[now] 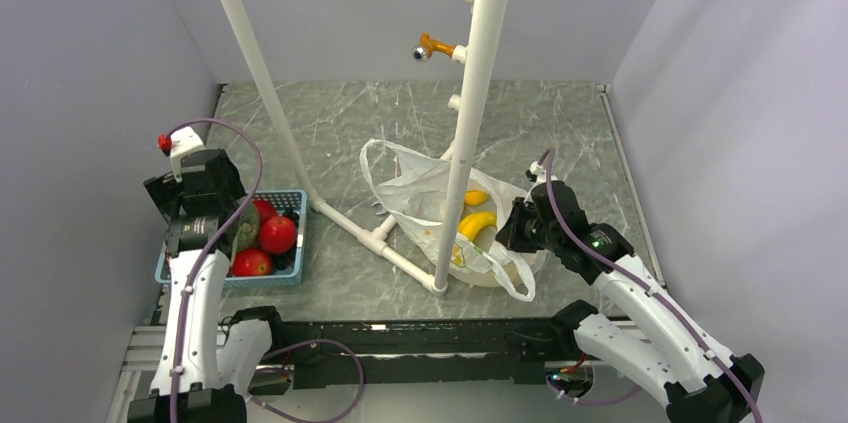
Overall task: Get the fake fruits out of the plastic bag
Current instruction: Place the fake fruit in the bin, then take out the fake fruit from the plastic bag.
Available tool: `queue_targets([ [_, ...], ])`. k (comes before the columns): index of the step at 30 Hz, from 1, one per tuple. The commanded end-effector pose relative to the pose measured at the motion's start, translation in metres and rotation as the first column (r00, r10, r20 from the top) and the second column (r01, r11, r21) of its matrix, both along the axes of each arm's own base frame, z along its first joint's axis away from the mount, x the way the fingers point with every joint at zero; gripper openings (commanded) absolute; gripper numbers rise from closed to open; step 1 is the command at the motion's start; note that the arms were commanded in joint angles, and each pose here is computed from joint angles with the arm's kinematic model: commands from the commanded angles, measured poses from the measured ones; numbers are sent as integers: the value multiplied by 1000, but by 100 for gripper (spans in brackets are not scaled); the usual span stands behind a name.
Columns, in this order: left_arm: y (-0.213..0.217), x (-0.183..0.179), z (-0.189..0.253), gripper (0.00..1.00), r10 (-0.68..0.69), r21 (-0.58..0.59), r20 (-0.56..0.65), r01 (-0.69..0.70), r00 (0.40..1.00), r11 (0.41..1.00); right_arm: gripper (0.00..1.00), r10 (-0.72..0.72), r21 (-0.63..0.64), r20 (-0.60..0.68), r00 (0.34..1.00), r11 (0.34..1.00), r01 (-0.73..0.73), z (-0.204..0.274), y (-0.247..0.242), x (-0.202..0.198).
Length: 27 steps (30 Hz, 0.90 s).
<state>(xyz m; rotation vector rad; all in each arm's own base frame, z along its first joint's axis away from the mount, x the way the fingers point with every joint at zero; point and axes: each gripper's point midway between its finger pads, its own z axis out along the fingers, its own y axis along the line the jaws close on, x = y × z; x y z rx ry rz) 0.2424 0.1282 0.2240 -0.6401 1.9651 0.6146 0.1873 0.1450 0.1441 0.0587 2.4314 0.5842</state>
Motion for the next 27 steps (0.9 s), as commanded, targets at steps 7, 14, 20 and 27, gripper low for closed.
queue_targets([
  [7, -1, -14, 37, 99, 13, 20, 205, -17, 979, 1000, 0, 9, 12, 87, 996, 1000, -10, 20, 0, 8],
  [14, -30, -19, 42, 98, -97, -59, 351, 126, 931, 990, 0, 14, 38, 112, 994, 999, -18, 25, 3, 7],
  [20, -66, -40, 39, 99, -163, -200, 392, 257, 905, 945, 0, 7, 31, 122, 993, 999, -11, 25, -1, 6],
  [27, -130, -56, 14, 99, -291, -418, 424, 471, 857, 777, 0, 12, 42, 135, 991, 999, -17, 23, 1, 7],
])
